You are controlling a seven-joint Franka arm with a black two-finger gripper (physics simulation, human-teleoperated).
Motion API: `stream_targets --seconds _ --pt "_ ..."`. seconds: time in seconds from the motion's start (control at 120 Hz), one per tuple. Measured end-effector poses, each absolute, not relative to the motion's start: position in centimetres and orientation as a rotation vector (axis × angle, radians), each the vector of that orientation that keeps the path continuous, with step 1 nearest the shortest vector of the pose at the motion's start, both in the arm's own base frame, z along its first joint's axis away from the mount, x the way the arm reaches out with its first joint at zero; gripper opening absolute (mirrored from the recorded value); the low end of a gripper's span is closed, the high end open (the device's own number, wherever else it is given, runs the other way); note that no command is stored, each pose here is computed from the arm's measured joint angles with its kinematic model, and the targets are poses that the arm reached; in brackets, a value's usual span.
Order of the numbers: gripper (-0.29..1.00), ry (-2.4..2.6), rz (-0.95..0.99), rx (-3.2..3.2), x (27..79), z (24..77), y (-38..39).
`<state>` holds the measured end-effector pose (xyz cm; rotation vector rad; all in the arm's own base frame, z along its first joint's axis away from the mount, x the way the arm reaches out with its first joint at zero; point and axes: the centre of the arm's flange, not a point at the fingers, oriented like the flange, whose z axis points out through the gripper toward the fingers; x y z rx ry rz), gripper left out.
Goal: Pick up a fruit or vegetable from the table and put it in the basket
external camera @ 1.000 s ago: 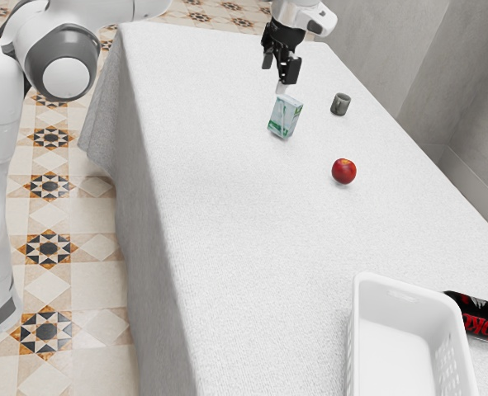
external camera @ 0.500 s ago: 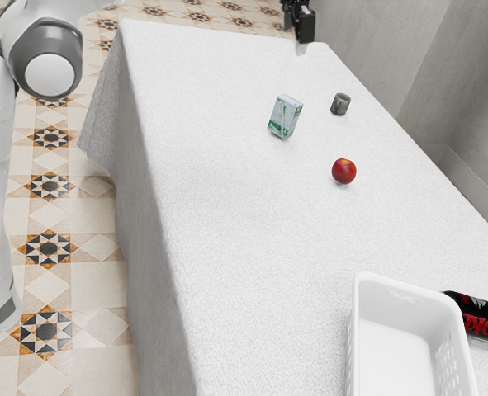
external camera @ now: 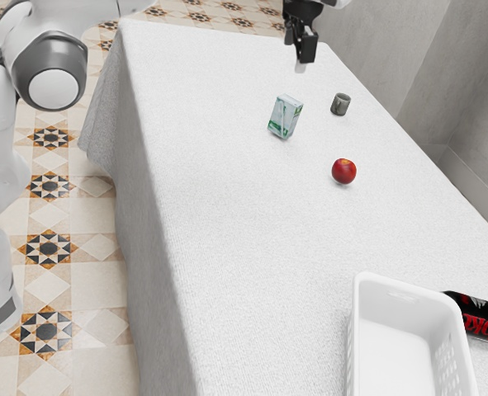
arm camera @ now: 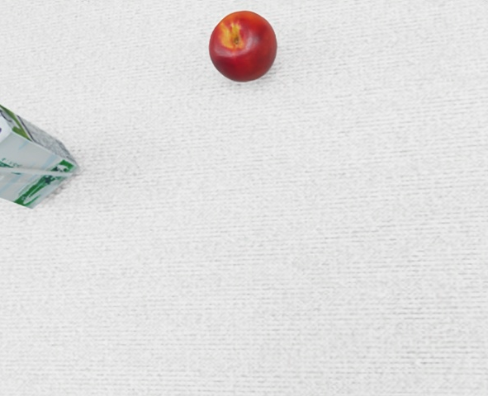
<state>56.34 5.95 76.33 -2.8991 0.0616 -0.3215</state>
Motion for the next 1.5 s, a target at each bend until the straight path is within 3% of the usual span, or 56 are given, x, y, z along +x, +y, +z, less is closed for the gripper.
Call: stream_targets --seconds 0.392,0.667,0.967,1.183,1.5 --pt "0.7 0.112 -0.167 -3.05 59.2 69.8 0.7" --pt "0.7 0.183 -0.044 -3.092 62.4 62.6 4.7" --pt "0.7 0.114 -0.28 -3.075 68.3 62.6 10.2" --pt "0.7 0.133 -0.436 -3.101 73.6 57.6 11.7" --pt "0.7 0.177 -0.541 -3.086 76.3 53.3 12.7"
